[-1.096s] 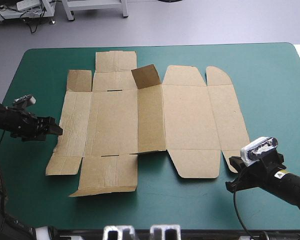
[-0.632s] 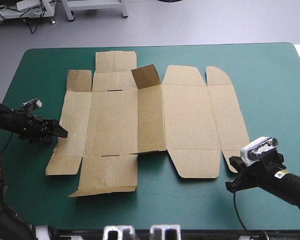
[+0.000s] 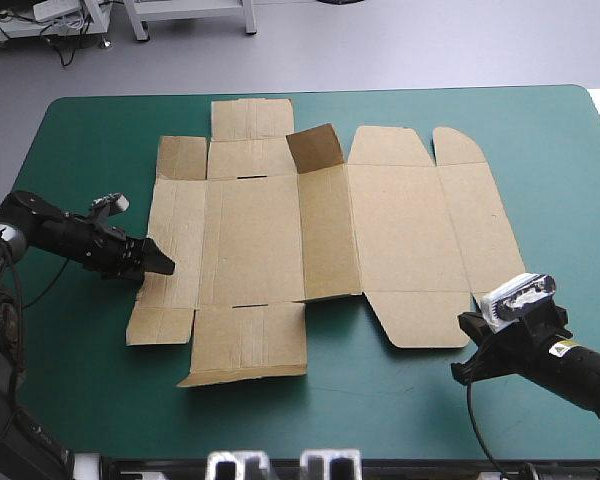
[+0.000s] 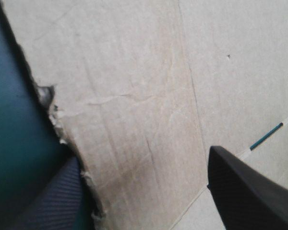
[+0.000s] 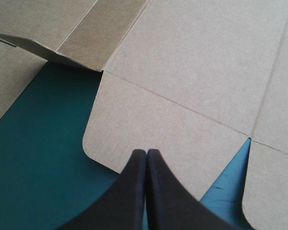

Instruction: Fold the box

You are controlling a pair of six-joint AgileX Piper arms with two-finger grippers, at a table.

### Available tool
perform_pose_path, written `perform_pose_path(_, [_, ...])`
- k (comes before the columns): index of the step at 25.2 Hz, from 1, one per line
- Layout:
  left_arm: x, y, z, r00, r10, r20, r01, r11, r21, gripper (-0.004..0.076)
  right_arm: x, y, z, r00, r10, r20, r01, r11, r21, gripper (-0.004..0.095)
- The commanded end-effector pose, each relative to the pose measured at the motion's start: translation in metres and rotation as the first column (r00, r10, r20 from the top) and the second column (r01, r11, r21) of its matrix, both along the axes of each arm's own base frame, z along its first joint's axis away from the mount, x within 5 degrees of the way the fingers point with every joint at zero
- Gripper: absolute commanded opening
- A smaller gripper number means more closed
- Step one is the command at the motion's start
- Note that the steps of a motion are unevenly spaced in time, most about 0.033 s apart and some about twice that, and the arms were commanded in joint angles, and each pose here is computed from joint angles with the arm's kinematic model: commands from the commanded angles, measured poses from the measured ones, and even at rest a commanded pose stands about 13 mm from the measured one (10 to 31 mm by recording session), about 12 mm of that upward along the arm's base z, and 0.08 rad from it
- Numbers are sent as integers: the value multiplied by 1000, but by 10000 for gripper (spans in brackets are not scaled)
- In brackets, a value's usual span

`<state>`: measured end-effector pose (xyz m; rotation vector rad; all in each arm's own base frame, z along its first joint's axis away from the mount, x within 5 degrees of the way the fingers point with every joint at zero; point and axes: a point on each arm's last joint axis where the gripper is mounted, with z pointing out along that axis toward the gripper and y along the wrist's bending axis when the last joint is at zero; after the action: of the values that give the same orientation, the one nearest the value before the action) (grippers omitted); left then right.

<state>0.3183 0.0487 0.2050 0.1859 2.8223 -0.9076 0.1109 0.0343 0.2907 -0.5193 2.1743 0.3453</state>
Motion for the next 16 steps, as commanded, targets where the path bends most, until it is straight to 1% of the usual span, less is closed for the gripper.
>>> perform_pose_path(1, [-6,-10,15,998,-55,-5,54,995,-80,525,4,1,13,998,-14,60,12,999,38,-24])
perform_pose_path(3, [-5,-9,10,998,-58,-19,56,995,-79,525,4,1,13,998,-13,59,11,999,40,-24])
perform_pose_path(6, [-3,-9,-13,994,-50,-94,40,993,-114,525,4,2,13,999,-8,53,6,999,40,-23])
perform_pose_path(8, [-5,-13,-34,989,-57,-135,31,982,-184,525,3,2,12,999,2,41,-4,999,41,-23])
perform_pose_path(9, [-6,-18,-51,987,-50,-153,8,964,-264,525,2,3,12,999,9,34,-11,999,42,-24])
perform_pose_path(12, [-4,-25,-67,989,-25,-144,-29,932,-361,525,1,4,11,1000,19,17,-20,999,46,-24])
perform_pose_path(15, [-3,-26,-69,992,-19,-127,-31,924,-381,518,1,4,11,1000,20,12,-20,999,49,-23])
perform_pose_path(16, [-2,-26,-68,993,-14,-120,-34,922,-385,504,1,4,11,1000,18,14,-19,999,49,-24])
